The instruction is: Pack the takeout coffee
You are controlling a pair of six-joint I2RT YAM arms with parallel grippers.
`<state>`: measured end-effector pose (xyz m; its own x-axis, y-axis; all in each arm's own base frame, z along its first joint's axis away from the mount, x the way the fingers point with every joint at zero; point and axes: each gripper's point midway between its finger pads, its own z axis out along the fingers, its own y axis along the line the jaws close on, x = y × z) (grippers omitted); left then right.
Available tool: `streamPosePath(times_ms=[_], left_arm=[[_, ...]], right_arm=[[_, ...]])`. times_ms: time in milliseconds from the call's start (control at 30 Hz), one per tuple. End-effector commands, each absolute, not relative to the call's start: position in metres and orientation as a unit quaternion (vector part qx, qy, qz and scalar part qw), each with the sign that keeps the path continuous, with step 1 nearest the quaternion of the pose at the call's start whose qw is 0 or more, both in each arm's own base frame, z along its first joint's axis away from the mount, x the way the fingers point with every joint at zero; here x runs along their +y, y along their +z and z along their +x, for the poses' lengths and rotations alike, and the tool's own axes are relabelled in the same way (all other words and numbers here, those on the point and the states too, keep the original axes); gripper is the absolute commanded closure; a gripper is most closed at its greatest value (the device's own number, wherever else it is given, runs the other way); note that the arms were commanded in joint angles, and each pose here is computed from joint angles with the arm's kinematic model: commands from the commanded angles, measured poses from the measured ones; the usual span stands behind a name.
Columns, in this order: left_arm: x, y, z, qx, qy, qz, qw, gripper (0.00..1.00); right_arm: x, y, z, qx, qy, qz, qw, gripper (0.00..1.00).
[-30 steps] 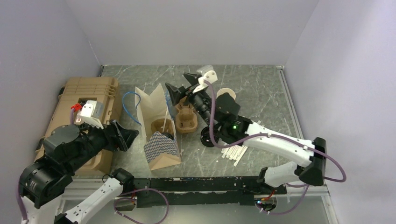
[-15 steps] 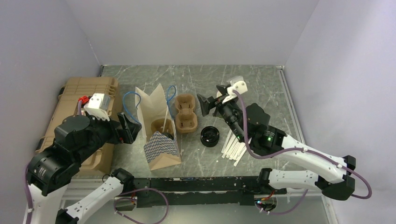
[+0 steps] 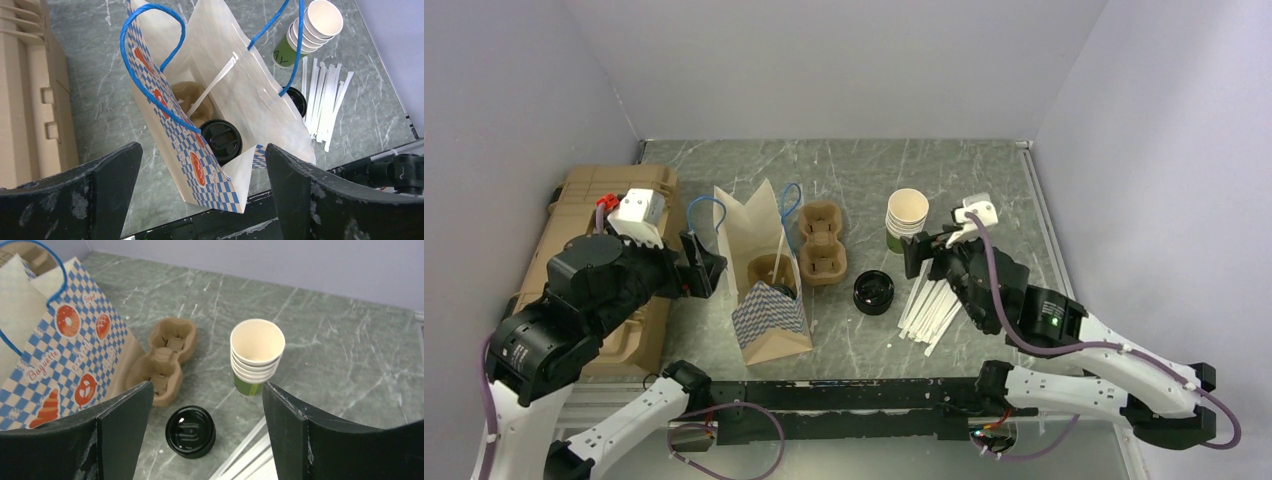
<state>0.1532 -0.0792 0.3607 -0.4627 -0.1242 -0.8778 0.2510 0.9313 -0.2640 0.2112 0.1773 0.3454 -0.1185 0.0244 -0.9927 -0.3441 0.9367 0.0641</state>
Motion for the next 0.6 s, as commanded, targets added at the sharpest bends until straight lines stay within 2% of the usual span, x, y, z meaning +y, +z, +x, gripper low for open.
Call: streamPosePath(times_ms=[0, 233, 567], left_arm=[[-0.074, 0.376, 0.157, 0.82, -0.178, 0.026, 0.544, 0.01], [-0.068, 0.383, 0.15, 0.81, -0.184, 0.015, 0.557, 0.01], [-0.071, 0.385, 0.142, 0.803, -0.205, 0.022, 0.56, 0.01]], right_arm=[[0.15, 0.322, 0.2, 0.766, 0.128, -0.078, 0.625, 0.16], [0.128, 0.306, 0.187, 0.78, 0.137, -0.06, 0.607, 0.16], [0.131, 0.299, 0.185, 0.788, 0.144, -0.06, 0.596, 0.16]])
